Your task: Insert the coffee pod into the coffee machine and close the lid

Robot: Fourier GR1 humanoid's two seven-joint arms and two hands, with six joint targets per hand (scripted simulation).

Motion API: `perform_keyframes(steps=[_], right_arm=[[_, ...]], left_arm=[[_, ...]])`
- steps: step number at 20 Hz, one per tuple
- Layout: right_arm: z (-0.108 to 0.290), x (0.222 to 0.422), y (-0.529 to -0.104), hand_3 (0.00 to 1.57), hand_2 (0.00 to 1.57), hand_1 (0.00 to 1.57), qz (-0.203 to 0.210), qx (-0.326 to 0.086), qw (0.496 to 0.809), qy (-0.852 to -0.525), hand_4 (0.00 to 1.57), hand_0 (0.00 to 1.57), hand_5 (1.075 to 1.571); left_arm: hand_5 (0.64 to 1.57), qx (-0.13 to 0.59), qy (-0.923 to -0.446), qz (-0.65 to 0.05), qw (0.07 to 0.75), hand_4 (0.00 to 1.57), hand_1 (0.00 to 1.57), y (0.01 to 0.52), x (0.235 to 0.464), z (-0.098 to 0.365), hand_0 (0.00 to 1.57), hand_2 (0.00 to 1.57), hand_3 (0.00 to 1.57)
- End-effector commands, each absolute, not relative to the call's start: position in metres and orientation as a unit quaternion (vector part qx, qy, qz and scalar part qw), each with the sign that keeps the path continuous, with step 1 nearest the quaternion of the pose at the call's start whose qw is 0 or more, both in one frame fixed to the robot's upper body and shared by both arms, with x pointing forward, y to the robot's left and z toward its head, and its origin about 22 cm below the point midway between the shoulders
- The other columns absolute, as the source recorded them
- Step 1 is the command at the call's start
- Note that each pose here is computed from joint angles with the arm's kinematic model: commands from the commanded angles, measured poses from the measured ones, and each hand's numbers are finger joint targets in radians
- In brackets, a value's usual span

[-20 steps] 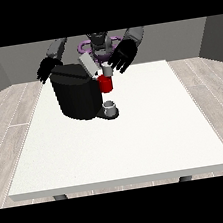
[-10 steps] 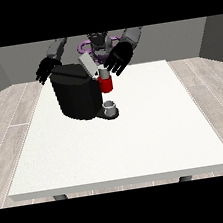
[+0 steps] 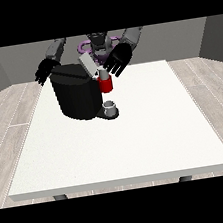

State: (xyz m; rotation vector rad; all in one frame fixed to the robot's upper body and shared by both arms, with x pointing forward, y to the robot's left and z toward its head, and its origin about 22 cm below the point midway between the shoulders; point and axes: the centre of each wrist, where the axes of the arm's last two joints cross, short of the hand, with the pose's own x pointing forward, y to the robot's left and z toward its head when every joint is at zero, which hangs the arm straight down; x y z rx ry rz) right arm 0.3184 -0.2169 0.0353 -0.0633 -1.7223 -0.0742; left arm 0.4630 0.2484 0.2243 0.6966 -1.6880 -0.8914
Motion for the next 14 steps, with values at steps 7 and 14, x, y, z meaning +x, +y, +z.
perform_keyframes(steps=[7,14], right_arm=[[0.042,0.312,-0.211,0.0,0.0,0.0,-0.022,-0.021,0.64,-0.768,0.44,0.0,1.571],[0.042,0.323,-0.214,0.0,0.0,0.0,-0.036,-0.038,0.648,-0.76,0.37,0.0,1.571]], left_arm=[[1.571,0.317,-0.704,-0.362,0.522,0.49,1.22,0.275,0.461,0.22,1.22,1.27,1.2],[1.571,0.294,-0.695,-0.379,0.536,0.47,1.2,0.241,0.465,0.208,1.2,1.24,1.14]])
